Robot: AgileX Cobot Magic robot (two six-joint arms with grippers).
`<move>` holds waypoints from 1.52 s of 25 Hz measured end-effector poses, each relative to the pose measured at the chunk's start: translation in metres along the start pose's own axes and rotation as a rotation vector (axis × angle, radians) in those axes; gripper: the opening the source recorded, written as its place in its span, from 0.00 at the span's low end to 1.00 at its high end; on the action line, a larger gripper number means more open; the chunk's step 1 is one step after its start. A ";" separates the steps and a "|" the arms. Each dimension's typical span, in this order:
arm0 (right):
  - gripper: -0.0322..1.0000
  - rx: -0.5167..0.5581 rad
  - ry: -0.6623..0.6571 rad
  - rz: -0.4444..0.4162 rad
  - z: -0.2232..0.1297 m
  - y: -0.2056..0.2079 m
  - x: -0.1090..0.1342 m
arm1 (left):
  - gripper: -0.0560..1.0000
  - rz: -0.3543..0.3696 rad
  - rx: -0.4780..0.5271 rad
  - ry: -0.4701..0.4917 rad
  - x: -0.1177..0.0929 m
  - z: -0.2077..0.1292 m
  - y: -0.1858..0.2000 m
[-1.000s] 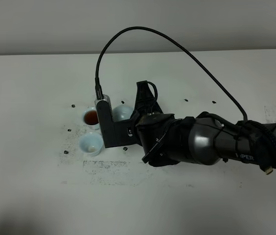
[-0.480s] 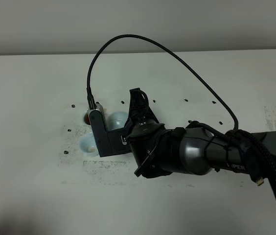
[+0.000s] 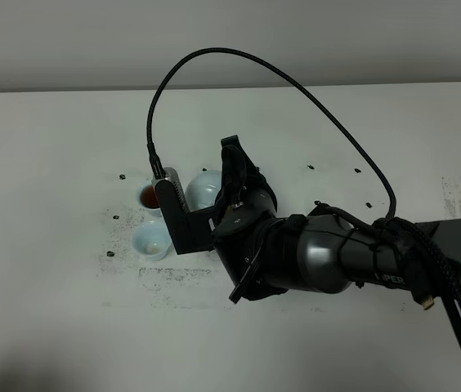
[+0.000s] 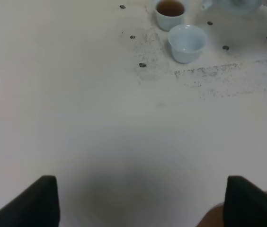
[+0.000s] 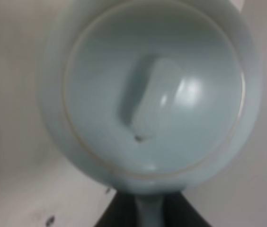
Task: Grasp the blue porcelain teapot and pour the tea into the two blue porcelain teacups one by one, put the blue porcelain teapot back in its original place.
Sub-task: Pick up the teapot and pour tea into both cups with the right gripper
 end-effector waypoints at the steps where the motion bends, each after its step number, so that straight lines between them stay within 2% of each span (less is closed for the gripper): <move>1: 0.07 0.005 0.005 -0.007 0.001 0.002 0.000 | 0.69 0.000 0.000 0.000 0.000 0.000 0.000; 20: 0.07 -0.048 0.120 -0.103 0.017 0.010 -0.010 | 0.69 0.000 0.000 -0.001 0.000 0.000 0.000; 38: 0.07 -0.071 0.175 -0.148 0.022 0.012 -0.016 | 0.69 0.000 0.000 0.000 0.000 0.000 0.000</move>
Point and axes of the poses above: a point on each arm's last joint axis where the gripper is mounted, y pointing back along that axis away from the gripper, x along the wrist's bending axis when the last joint is at zero, z = x × y, the point moved 7 cm from there along -y, pointing out along that axis toward the gripper, and after that the axes turned 13 degrees about -y, right-handed, at the moved point
